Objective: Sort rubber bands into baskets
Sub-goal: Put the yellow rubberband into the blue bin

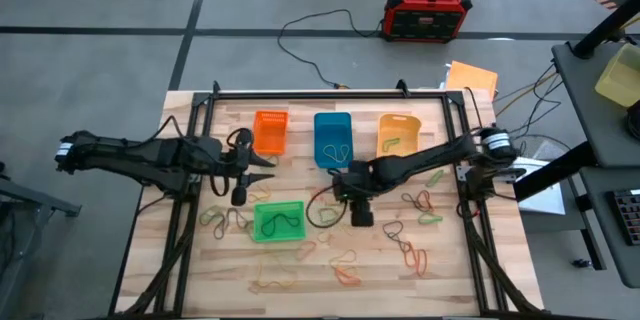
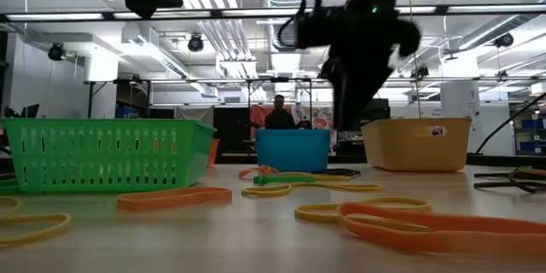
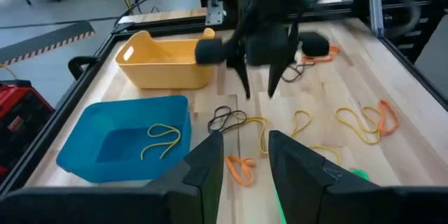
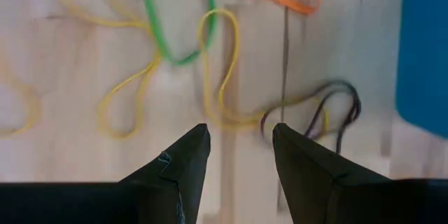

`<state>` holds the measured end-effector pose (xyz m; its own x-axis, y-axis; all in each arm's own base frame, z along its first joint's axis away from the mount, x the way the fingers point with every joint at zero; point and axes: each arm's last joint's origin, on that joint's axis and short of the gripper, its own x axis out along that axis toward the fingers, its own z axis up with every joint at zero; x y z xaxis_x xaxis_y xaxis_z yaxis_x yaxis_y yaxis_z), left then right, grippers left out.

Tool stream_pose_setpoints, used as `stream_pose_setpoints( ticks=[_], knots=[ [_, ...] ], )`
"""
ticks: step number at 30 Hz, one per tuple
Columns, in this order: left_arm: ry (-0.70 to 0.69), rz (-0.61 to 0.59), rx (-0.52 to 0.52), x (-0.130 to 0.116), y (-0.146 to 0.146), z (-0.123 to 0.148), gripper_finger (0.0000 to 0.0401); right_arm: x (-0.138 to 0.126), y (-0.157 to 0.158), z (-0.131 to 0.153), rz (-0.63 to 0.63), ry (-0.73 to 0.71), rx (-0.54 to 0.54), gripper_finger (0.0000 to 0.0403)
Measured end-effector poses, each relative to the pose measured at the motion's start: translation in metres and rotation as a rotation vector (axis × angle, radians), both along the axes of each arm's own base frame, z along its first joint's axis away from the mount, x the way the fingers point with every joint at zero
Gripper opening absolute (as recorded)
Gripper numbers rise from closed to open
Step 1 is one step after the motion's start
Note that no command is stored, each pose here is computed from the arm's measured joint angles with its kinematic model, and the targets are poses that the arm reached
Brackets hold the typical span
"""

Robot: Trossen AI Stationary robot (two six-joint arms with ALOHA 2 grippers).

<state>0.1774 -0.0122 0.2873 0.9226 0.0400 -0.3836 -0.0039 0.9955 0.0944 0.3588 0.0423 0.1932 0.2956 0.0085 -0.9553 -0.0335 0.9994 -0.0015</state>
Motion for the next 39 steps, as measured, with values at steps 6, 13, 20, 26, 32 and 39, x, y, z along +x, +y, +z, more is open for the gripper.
stream_pose_setpoints(
  ticks=[6, 13, 20, 26, 32, 39],
  knots=[
    [0.004, -0.007, 0.02, -0.004, 0.0, 0.001, 0.01, 0.021, 0.004, -0.022, 0.069, -0.005, -0.018, 0.0161],
    [-0.01, -0.016, 0.043, -0.011, 0.001, 0.004, 0.01, 0.029, 0.006, -0.036, 0.072, -0.004, -0.021, 0.0168],
    [-0.011, -0.029, 0.09, -0.012, 0.001, 0.005, 0.01, 0.032, 0.008, -0.056, 0.066, 0.037, -0.017, 0.0167],
    [0.003, 0.034, 0.124, -0.013, 0.004, 0.004, 0.01, 0.033, 0.009, -0.062, 0.066, 0.047, -0.02, 0.0136],
    [0.019, 0.053, 0.154, -0.013, 0.004, 0.003, 0.01, 0.034, 0.008, -0.063, 0.066, 0.044, -0.028, 0.0044],
    [0.031, 0.061, 0.167, -0.013, 0.005, 0.002, 0.01, 0.032, 0.008, -0.055, 0.076, 0.029, -0.026, 0.001]
  ],
)
